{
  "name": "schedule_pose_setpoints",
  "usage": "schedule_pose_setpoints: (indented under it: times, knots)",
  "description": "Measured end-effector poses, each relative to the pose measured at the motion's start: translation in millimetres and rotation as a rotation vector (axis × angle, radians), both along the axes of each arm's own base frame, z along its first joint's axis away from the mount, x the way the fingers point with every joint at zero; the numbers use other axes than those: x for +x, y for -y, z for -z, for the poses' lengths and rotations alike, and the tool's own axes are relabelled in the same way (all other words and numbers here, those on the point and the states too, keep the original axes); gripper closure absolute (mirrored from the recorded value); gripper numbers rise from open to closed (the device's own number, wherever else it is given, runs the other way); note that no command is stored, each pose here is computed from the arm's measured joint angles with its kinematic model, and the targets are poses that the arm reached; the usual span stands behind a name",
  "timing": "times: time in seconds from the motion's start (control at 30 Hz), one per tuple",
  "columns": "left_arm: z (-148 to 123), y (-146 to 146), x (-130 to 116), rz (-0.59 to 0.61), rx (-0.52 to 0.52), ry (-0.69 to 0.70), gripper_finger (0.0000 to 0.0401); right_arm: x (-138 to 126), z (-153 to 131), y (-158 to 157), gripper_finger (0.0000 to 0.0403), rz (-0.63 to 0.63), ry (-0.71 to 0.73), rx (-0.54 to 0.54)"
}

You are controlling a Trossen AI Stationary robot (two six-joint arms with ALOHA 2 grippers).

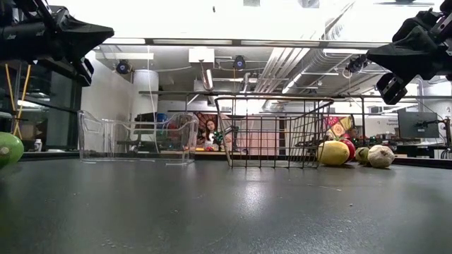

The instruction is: Sort produce into baskets

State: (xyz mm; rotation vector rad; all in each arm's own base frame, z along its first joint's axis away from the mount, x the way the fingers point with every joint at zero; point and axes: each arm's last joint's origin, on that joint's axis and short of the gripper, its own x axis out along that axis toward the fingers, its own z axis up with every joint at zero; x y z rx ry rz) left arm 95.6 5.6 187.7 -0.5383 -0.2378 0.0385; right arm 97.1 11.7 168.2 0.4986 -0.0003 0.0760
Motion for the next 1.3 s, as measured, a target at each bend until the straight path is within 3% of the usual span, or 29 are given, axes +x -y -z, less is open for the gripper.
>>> schedule_pose_setpoints:
  times: [0.73,0.83,0.9,0.93,1.1,1.13,1.2,1.3]
  knots:
    - [0,0,0,0.0,0.0,0.0,0.0401,0,0,0,0.0402,0.0,0.0,0.0]
    - [0,0,0,0.0,0.0,0.0,0.0401,0,0,0,0.0402,0.014,0.008,-0.049]
    - [0,0,0,0.0,0.0,0.0,0.0401,0,-10,4,0.0402,0.145,0.098,-0.07]
    - [0,0,0,0.0,0.0,0.0,0.0401,-2,-19,8,0.0402,0.264,0.194,-0.015]
    - [0,0,0,0.0,0.0,0.0,0.0401,-30,-56,26,0.0402,0.79,0.644,0.453]
    - [0,0,0,0.0,0.0,0.0,0.0401,-36,-60,28,0.0402,0.85,0.696,0.496]
    - [0,0,0,0.0,0.0,0.0,0.0401,-41,-63,30,0.0402,0.913,0.732,0.483]
    - [0,0,0,0.0,0.0,0.0,0.0401,-39,-66,30,0.0402,0.863,0.738,0.458]
